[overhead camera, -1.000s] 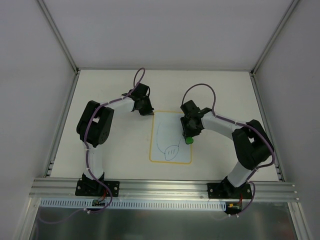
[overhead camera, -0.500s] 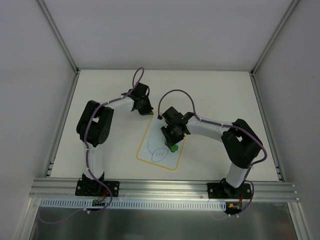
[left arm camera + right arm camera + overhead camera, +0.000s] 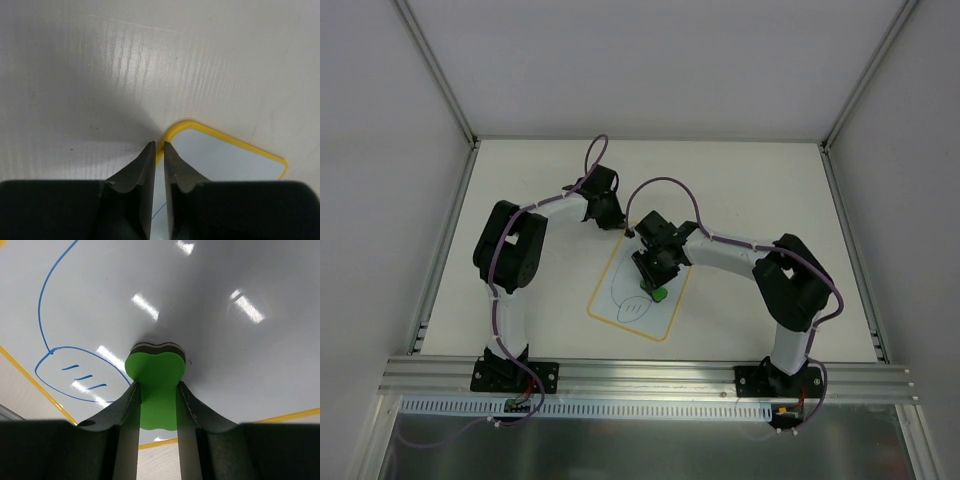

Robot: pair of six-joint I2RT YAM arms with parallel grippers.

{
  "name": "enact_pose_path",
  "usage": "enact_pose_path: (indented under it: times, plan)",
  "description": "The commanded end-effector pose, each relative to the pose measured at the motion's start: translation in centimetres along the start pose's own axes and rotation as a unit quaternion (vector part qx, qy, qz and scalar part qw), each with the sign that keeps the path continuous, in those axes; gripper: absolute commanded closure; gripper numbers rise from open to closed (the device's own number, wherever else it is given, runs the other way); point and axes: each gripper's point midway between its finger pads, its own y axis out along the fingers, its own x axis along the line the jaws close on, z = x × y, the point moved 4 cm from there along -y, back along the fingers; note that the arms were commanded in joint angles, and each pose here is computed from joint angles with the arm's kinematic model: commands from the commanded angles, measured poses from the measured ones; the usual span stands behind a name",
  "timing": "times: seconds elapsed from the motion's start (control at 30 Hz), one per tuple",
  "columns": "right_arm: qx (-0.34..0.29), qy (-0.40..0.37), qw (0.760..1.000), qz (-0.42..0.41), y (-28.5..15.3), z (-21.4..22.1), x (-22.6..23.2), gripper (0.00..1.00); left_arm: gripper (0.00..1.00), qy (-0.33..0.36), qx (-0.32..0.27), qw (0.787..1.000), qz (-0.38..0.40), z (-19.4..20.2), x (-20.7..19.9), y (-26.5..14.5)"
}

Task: Erase the whiteboard

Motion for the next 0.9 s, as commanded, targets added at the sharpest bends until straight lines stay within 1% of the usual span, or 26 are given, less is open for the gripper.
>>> enact_pose_path:
  times: [0.0,0.03,0.1,0.13,0.2,0.23,0.27,0.37,0.4,0.43,0.5,0.6,0.67,0.77,0.87]
  plan:
    - [-0.022,0.001,0.999,0.024,-1.0,-0.4,-0.4,0.70,0.84,0.010,-0.029,1.000,0.000,-2.0,-0.4,-1.7]
    - [-0.028,0.001,0.999,0.027,-1.3,-0.6,-0.5,0.68,0.76,0.011,-0.034,0.999,0.000,-2.3,-0.4,-1.9]
    - [-0.041,0.004,0.999,0.033,-2.0,-1.1,-0.6,0.61,0.68,0.020,-0.048,0.999,0.004,-3.1,-0.7,-2.7]
    - [-0.046,0.005,0.998,0.034,-2.2,-1.4,-0.6,0.55,0.61,0.022,-0.054,0.998,0.004,-3.4,-0.7,-3.0]
    - [-0.059,0.014,0.997,0.038,-2.9,-1.8,-0.8,0.50,0.53,0.032,-0.070,0.997,0.006,-4.2,-0.9,-4.0]
    - [-0.064,0.023,0.997,0.039,-3.2,-2.0,-1.0,0.42,0.49,0.035,-0.076,0.997,0.007,-4.5,-0.9,-4.4]
    - [-0.067,0.030,0.997,0.039,-3.4,-2.1,-1.3,0.39,0.40,0.044,-0.081,0.996,0.006,-4.6,-0.9,-4.7]
    - [-0.076,0.049,0.995,0.029,-4.2,-2.5,-1.9,0.28,0.25,0.062,-0.100,0.993,0.010,-5.4,-1.3,-6.4]
    - [-0.080,0.058,0.995,0.032,-4.4,-2.5,-2.3,0.28,0.17,0.067,-0.107,0.992,0.014,-5.6,-1.5,-7.2]
    - [-0.086,0.070,0.993,0.038,-4.8,-2.6,-2.8,0.28,0.13,0.071,-0.110,0.991,0.017,-5.6,-1.6,-7.6]
    - [-0.089,0.120,0.987,0.063,-5.0,-2.3,-5.0,0.29,0.09,0.079,-0.114,0.990,0.021,-5.4,-1.6,-8.7]
    - [-0.091,0.197,0.973,0.077,-5.2,-2.0,-8.6,0.31,0.07,0.089,-0.115,0.989,0.032,-4.8,-1.8,-10.1]
    - [-0.094,0.236,0.963,0.092,-5.4,-1.9,-11.1,0.36,0.06,0.097,-0.109,0.988,0.042,-4.0,-2.1,-10.6]
    - [-0.094,0.270,0.952,0.109,-5.2,-2.3,-13.7,0.41,0.05,0.126,-0.091,0.986,0.067,-2.1,-3.0,-11.6]
    - [-0.093,0.281,0.948,0.115,-4.6,-3.2,-15.1,0.46,0.04,0.167,-0.066,0.980,0.089,0.1,-3.8,-12.2]
